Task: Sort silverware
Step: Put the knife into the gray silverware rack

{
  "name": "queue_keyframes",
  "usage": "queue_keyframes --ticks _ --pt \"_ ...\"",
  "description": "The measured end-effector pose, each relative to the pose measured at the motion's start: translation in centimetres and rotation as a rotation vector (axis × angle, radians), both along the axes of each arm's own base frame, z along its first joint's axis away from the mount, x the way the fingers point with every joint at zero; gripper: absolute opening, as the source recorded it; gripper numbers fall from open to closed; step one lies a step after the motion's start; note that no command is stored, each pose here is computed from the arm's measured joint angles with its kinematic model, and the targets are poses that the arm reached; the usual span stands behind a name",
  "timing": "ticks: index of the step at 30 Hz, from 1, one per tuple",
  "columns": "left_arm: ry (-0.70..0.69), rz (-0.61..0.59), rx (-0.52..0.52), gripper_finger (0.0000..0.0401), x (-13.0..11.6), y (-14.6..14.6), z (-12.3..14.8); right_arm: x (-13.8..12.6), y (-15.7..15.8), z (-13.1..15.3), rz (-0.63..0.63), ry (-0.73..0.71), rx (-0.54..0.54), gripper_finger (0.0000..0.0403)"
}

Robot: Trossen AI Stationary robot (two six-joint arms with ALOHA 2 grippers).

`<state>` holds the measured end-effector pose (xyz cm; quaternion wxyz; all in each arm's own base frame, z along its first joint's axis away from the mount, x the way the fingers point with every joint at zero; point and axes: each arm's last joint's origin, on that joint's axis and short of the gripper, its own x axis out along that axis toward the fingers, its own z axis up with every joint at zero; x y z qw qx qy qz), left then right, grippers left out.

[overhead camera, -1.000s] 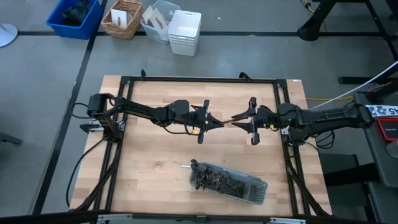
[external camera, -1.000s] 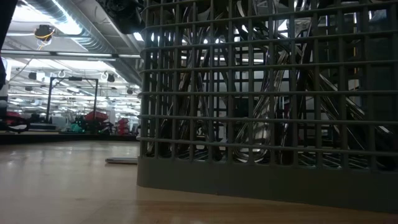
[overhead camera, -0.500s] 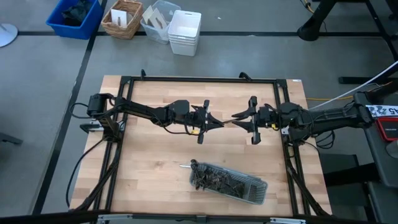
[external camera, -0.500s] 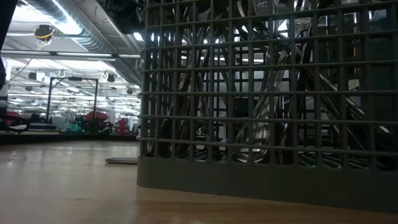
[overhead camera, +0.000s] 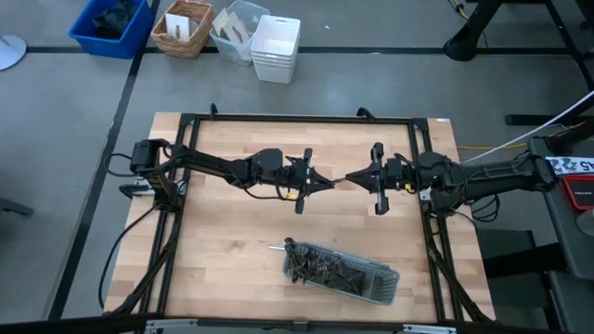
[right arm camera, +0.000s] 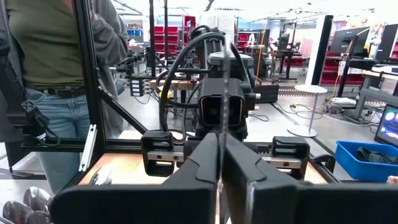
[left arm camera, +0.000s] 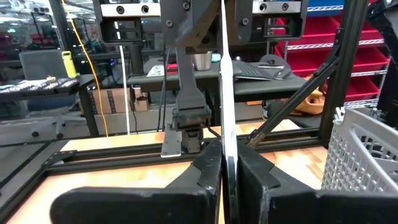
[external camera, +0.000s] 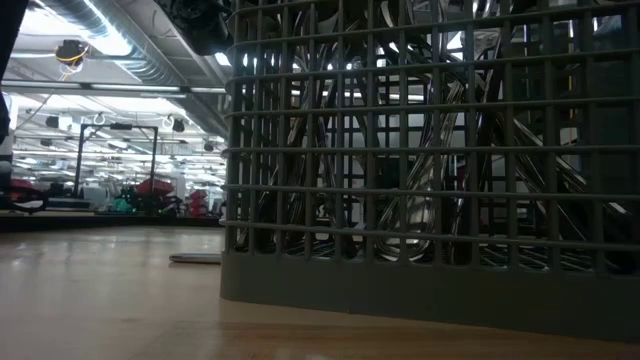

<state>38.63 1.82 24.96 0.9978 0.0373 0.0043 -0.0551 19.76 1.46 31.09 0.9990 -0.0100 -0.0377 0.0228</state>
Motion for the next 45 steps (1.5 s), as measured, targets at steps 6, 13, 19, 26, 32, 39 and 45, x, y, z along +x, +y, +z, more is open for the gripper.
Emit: queue_keyframes --ticks 6,13,19,26,32,39,45 --pt "-0.002 -0.005 -0.036 0.0053 0.0 0.0 0.1 -0.2 0.0 0.2 0.007 -0.007 0.001 0.0009" --pt "0.007 -0.002 -0.079 0.0130 0.0 0.0 0.0 -0.8 0.0 0.6 0.026 -0.035 0.001 0.0006" --pt "0.109 0.001 -0.086 0.0159 -1.4 -0.1 1.3 -2.0 0.0 1.4 0.052 -0.073 0.001 0.0004" --pt "0.283 0.003 -0.087 0.0154 -4.4 -0.5 3.1 -4.7 0.0 3.3 0.137 -0.102 -0.008 0.0003" --pt "0.344 0.002 -0.080 0.0154 -5.9 -0.6 3.9 -6.7 0.5 4.8 0.358 -0.069 0.058 0.0002" --pt "0.344 0.005 -0.095 0.0155 -6.0 -0.6 4.0 -6.7 1.3 5.1 0.663 -0.016 0.103 0.0002" --pt "0.345 0.010 -0.121 0.0155 -6.0 -0.6 4.1 -5.3 1.6 4.0 0.758 0.101 0.146 0.0001"
